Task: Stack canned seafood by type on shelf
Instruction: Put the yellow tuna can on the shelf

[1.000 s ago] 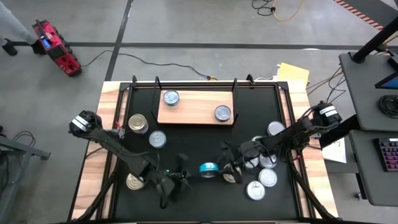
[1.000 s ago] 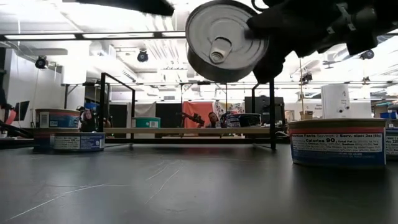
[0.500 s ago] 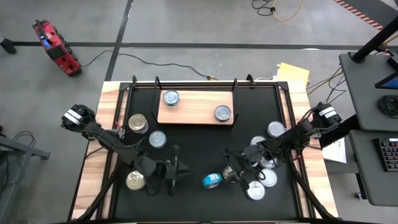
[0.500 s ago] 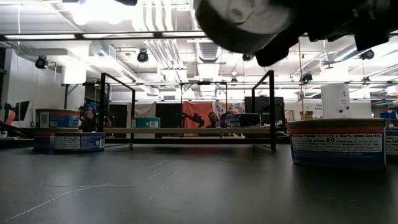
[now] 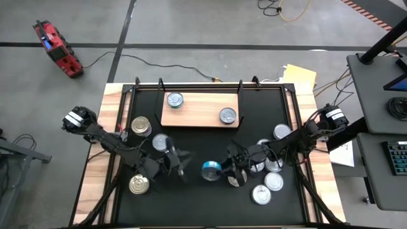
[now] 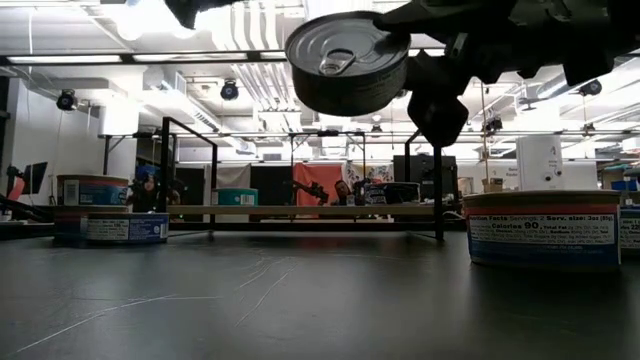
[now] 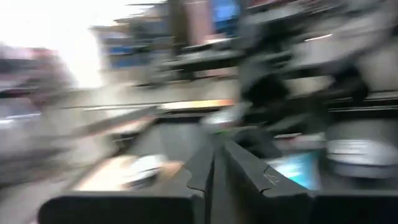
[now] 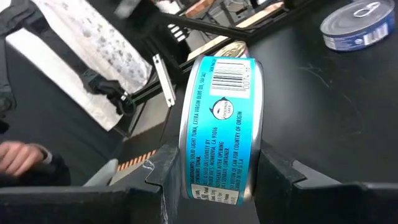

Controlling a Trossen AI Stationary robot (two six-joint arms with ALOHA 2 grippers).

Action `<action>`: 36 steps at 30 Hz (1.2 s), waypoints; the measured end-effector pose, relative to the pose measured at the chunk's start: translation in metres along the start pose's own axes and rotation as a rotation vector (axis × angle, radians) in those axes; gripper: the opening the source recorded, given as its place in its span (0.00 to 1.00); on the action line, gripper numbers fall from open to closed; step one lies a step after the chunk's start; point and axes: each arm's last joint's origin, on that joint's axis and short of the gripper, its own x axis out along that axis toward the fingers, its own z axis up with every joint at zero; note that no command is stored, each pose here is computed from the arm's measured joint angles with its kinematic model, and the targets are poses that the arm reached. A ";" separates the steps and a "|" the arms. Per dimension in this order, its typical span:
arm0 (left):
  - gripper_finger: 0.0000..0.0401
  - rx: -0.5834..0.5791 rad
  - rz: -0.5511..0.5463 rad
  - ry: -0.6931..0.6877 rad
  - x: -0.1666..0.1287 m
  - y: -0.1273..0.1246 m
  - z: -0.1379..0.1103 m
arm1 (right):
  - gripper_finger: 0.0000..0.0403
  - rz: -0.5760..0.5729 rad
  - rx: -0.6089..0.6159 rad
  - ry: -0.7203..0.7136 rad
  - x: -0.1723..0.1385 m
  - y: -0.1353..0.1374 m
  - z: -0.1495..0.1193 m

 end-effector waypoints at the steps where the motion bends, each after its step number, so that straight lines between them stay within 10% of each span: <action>1: 0.09 -0.021 -0.086 -0.009 0.000 0.001 0.001 | 0.34 -0.004 0.007 -0.002 0.000 -0.001 0.001; 4: 0.15 -0.059 -0.295 -0.028 -0.002 0.007 0.002 | 0.34 -0.013 0.010 -0.007 0.000 -0.002 0.001; 13: 0.31 -0.125 -0.449 0.007 -0.020 0.025 -0.026 | 0.34 -0.012 0.047 -0.017 0.003 -0.004 -0.003; 24: 0.53 -0.553 -0.325 0.065 -0.024 0.034 -0.041 | 0.34 0.006 -0.005 -0.160 0.014 -0.016 0.006; 36: 0.58 -0.578 -0.238 0.103 -0.013 0.028 -0.052 | 0.34 0.019 -0.159 -0.155 0.024 -0.007 0.017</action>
